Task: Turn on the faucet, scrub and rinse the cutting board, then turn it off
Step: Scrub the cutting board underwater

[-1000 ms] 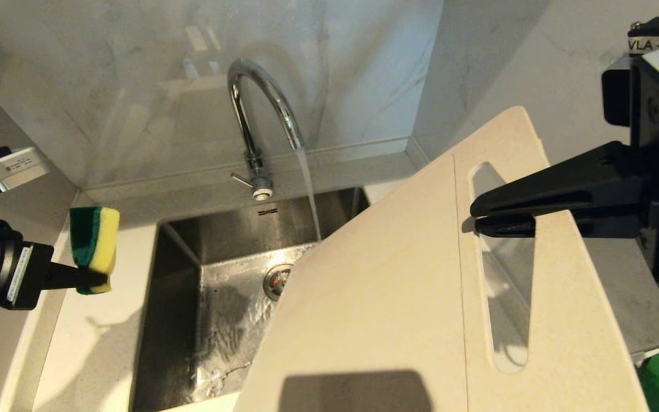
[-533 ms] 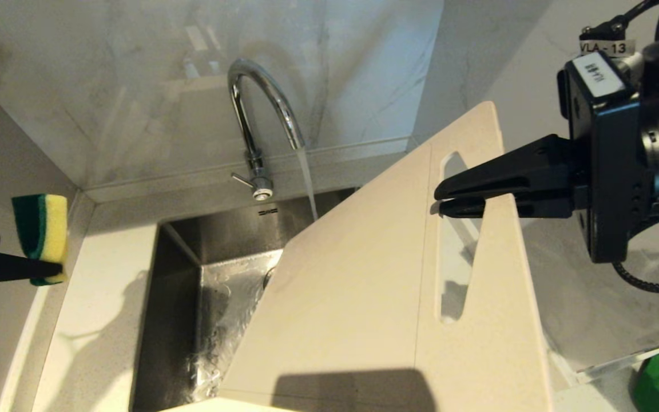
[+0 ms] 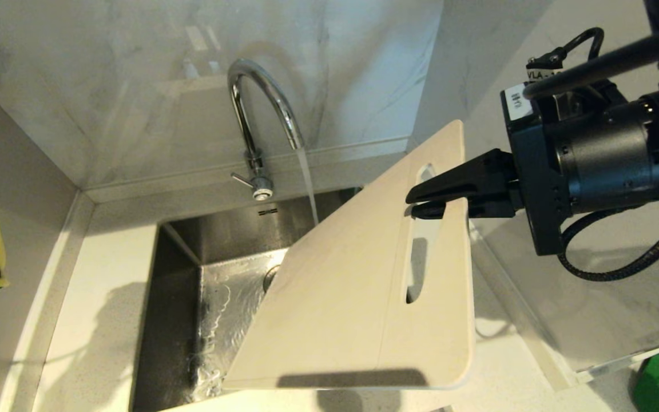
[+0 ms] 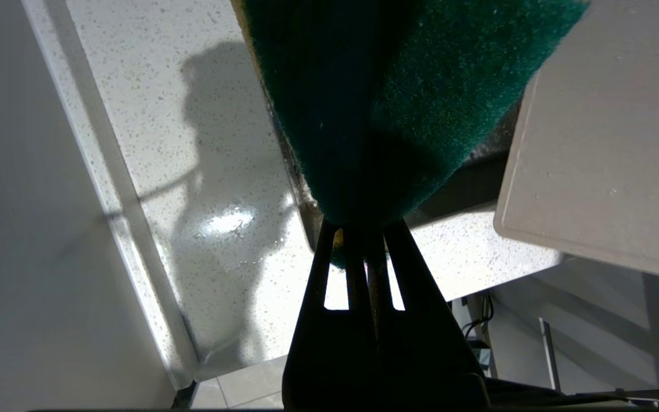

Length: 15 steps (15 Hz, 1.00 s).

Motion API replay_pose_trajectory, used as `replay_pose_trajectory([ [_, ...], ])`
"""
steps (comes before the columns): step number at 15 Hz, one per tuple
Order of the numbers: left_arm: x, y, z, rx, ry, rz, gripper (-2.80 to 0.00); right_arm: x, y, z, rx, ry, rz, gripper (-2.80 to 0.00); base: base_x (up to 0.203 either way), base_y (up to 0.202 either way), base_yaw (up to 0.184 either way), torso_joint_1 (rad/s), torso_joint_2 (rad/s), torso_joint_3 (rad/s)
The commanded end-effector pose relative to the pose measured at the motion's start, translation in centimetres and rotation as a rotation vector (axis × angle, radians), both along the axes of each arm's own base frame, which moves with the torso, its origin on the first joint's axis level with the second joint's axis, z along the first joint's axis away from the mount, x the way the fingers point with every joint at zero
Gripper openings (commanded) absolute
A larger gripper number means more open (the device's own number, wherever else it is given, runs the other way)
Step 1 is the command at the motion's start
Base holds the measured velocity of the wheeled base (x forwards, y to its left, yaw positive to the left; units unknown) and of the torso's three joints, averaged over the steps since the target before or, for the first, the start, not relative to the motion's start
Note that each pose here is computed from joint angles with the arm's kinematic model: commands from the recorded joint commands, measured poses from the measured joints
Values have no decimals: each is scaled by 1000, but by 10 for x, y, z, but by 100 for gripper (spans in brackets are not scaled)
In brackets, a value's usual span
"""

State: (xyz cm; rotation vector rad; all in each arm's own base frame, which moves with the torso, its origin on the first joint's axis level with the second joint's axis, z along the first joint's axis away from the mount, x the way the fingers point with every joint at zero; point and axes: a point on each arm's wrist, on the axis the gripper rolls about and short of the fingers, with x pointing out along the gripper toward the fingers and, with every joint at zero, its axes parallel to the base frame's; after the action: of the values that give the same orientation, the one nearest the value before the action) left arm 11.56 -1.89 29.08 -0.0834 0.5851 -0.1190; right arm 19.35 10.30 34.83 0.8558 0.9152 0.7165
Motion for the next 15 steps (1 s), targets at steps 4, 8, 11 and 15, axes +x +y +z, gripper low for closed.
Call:
replay_pose_trajectory([
  [4, -22, 4, 12, -14, -88, 4, -280, 74, 16, -30, 16, 22, -80, -280, 0, 0, 0, 0, 0, 0],
  [8, -33, 6, 23, -26, -149, 5, -280, 128, 18, -58, 32, 57, -184, -280, 0, 0, 0, 0, 0, 0],
  [11, -46, 8, 30, -40, -195, 11, -280, 150, 17, -69, 36, 61, -214, -280, 0, 0, 0, 0, 0, 0],
  [15, -69, 11, 34, -46, -229, 11, -280, 164, 19, -70, 54, 64, -228, -280, 0, 0, 0, 0, 0, 0],
])
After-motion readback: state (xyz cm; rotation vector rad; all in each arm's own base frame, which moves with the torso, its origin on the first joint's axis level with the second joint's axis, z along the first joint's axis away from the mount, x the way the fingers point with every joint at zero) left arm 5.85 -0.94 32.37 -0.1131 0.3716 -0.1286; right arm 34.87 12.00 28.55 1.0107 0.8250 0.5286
